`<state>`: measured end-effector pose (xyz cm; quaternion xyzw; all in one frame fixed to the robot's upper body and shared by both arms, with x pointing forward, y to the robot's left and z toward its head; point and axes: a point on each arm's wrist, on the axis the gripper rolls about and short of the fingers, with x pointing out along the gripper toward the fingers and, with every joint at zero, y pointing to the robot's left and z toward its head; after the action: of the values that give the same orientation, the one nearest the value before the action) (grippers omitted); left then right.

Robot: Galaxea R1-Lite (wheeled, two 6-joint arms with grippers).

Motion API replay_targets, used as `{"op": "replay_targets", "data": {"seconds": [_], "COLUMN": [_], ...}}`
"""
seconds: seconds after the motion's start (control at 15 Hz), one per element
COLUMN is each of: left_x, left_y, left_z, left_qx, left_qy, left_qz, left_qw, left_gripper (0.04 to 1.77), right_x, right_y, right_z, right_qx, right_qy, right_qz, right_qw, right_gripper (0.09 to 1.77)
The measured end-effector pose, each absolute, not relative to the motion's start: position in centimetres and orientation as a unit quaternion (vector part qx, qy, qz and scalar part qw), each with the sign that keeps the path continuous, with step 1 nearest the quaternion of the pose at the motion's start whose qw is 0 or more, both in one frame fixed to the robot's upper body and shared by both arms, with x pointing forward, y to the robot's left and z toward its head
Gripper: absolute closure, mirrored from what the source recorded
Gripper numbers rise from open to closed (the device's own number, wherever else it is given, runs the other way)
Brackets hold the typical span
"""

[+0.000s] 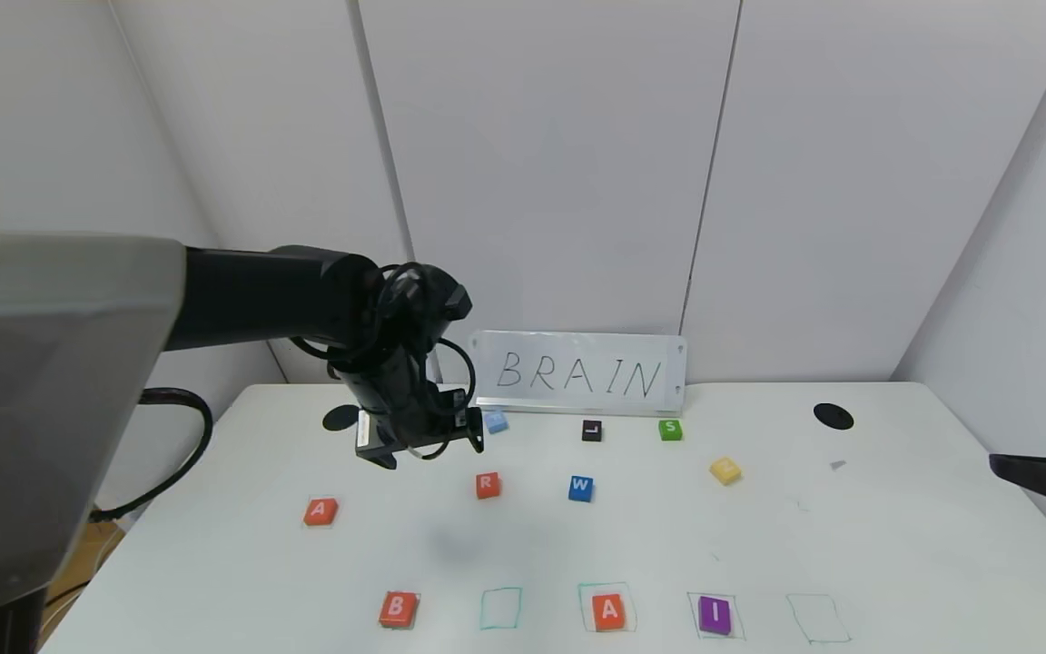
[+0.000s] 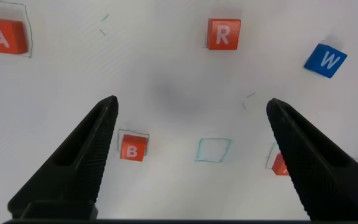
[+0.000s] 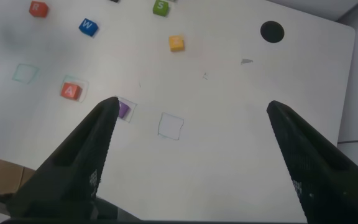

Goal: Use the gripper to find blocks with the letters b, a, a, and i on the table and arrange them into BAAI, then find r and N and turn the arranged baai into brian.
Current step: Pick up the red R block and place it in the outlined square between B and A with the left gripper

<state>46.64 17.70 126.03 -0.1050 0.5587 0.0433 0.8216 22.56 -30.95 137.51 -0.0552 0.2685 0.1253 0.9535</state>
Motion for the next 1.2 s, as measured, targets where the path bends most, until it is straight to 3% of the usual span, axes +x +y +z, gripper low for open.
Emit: {"op": "replay_targets", "data": {"seconds": [0.6, 1.2], "left_x": [49.0, 49.8], "left_y": [14.0, 12.8], "left_z": [120.4, 117.8], "left_qx": [-0.079, -0.063], "left_qy": [0.559, 0.552], "left_qz": [0.056, 0.069], "left_qw": [0.824, 0.829], "left_gripper": [0.1, 0.1], "right_x": [22.3, 22.3], "right_y": [-31.0, -30.7], "right_z": [137.6, 137.4], "right_qx": [-0.055, -0.058], "right_qy": [0.263, 0.268], "right_qz": [0.125, 0.135], "right_qw": [0.955, 0.952], "right_gripper": [0.15, 0.15]}}
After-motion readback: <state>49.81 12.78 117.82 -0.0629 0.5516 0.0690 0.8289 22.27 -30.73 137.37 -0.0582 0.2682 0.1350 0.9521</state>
